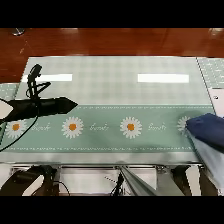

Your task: Fold the shirts.

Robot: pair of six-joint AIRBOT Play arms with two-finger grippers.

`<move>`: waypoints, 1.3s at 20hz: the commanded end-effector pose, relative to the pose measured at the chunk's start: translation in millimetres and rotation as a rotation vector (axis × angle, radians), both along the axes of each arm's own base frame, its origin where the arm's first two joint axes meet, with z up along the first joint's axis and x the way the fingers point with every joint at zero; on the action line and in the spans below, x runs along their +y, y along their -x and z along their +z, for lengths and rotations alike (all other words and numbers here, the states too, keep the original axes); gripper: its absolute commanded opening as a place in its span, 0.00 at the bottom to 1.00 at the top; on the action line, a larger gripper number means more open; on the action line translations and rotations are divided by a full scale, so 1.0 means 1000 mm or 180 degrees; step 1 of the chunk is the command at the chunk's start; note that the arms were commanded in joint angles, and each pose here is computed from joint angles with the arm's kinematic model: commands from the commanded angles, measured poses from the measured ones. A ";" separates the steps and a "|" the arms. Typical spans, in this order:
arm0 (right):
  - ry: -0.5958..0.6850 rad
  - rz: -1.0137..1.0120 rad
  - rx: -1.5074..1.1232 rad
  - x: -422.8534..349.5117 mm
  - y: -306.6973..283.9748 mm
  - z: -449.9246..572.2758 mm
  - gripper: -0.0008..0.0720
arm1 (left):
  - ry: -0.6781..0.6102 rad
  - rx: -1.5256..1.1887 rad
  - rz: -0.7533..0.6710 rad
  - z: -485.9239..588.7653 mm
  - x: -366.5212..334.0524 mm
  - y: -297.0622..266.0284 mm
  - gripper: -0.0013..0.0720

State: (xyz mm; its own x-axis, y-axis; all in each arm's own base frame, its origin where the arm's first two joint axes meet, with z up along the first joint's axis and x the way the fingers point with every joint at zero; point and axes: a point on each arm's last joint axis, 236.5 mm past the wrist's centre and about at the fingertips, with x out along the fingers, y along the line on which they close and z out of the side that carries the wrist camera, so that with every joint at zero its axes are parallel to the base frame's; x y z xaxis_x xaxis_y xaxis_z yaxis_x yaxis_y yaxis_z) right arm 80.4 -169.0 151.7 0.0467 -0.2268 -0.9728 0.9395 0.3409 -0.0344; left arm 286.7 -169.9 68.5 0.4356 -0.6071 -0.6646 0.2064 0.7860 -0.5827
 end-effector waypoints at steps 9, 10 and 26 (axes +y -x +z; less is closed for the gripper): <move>-0.0899 0.1087 -0.2191 0.047 -0.175 0.047 0.05 | 0.0114 -0.1011 0.0636 0.088 0.026 -0.084 0.04; -0.0973 0.1580 -0.2798 0.071 -0.216 0.084 0.05 | 0.0143 -0.1157 0.0637 0.113 0.025 -0.095 0.04; -0.0291 0.3942 -0.0188 0.279 -0.319 -0.167 0.05 | -0.1247 0.0476 -0.0122 -0.049 0.033 -0.088 0.05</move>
